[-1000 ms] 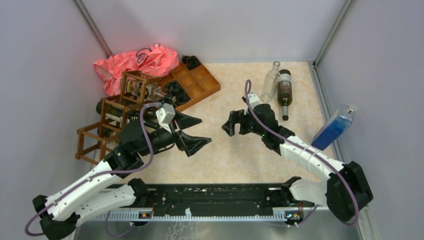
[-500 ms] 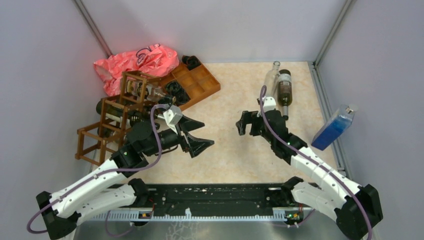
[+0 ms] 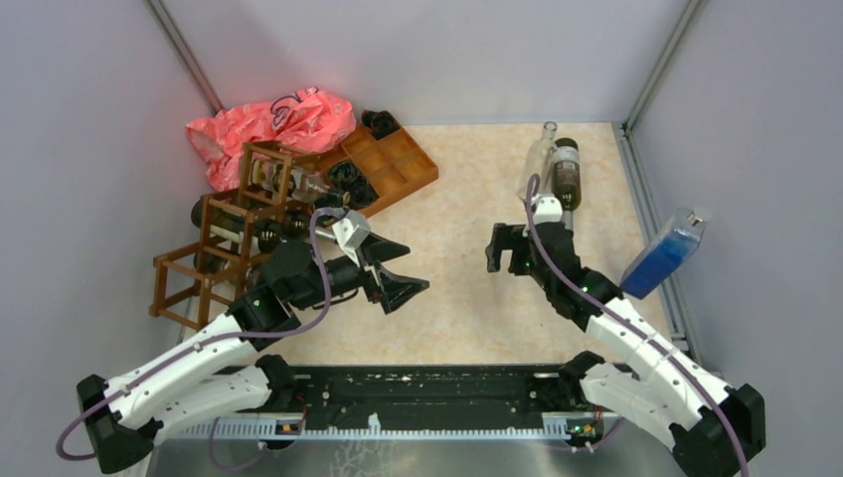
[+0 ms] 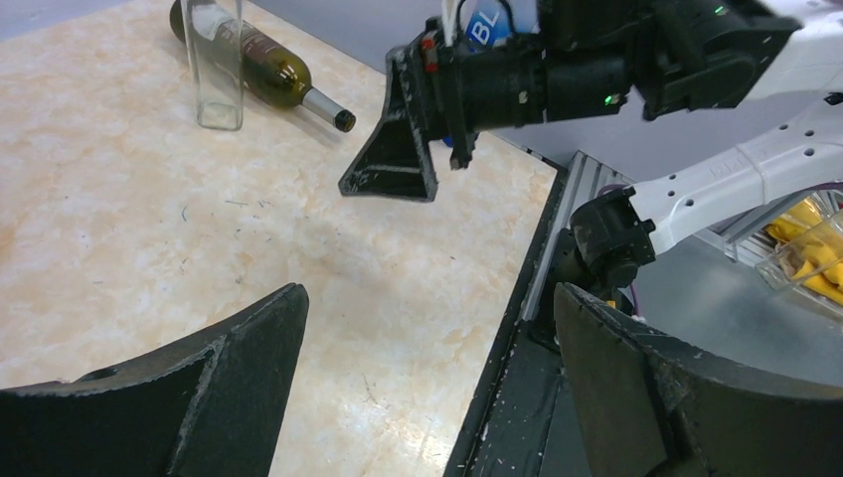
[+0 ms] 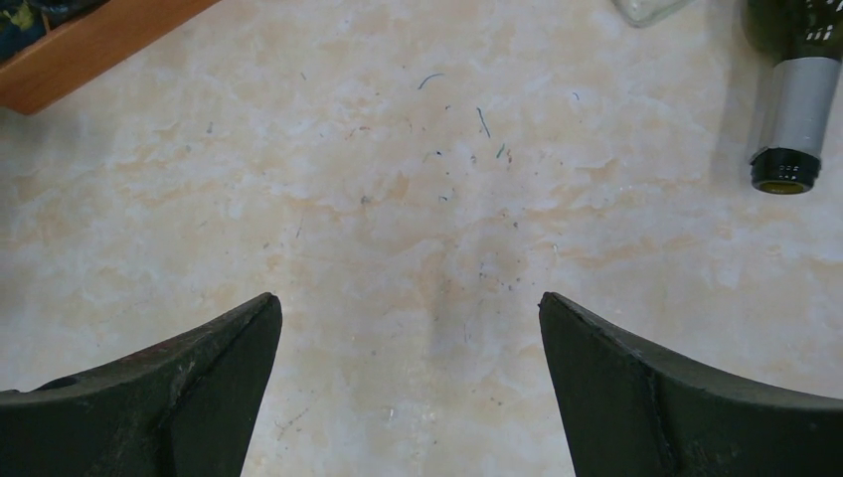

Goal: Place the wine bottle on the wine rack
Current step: Pick up the wine bottle from the center of the board.

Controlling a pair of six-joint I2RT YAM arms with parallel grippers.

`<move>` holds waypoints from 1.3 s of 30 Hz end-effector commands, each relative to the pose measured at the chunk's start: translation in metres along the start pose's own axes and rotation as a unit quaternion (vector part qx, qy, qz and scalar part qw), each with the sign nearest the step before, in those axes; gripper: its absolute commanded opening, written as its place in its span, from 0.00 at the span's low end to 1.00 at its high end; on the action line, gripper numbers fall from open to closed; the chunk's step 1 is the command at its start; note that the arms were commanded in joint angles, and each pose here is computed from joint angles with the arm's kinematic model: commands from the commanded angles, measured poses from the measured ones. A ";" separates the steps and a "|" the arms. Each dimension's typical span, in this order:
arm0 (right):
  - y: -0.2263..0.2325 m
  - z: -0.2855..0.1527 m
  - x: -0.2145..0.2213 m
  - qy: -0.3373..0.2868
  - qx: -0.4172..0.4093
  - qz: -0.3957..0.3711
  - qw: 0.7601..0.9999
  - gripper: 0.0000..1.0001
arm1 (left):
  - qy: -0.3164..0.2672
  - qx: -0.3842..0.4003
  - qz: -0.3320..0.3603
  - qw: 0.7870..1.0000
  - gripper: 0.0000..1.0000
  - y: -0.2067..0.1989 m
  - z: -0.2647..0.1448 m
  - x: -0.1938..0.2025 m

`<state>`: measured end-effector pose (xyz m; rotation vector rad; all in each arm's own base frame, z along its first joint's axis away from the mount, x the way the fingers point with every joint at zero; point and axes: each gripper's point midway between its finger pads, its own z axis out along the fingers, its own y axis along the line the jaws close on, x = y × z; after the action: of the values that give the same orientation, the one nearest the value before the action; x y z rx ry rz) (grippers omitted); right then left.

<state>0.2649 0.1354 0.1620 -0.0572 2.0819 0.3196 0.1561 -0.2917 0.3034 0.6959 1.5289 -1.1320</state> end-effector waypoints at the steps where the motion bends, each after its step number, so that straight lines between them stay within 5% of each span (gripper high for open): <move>1: -0.001 -0.036 -0.052 -0.042 0.016 0.026 0.999 0.98 | -0.012 0.004 0.005 1.000 0.99 0.002 0.004 -0.001; 7: -0.026 -0.080 -0.095 -0.062 0.100 0.020 0.993 0.98 | -0.006 0.009 0.016 1.000 0.99 0.003 0.008 0.005; 15: -0.056 -0.135 -0.192 -0.164 0.205 -0.014 0.965 0.99 | -0.002 0.021 0.033 0.999 0.99 0.000 0.007 0.003; 21: -0.089 -0.126 -0.217 -0.151 0.211 0.022 0.965 0.99 | -0.007 0.021 0.031 0.999 0.99 0.000 0.002 0.004; 28: -0.112 -0.159 -0.254 -0.204 0.276 0.040 0.939 0.99 | -0.001 0.030 0.037 0.999 0.99 -0.001 0.005 0.004; 39: -0.160 -0.244 -0.199 -0.224 0.426 0.077 0.873 0.99 | 0.035 0.068 0.056 0.995 0.99 0.000 0.024 -0.003</move>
<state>0.2284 -0.0640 0.4271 0.5185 1.6419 -0.3049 0.1685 -0.3088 0.2836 0.8463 1.5401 -1.1105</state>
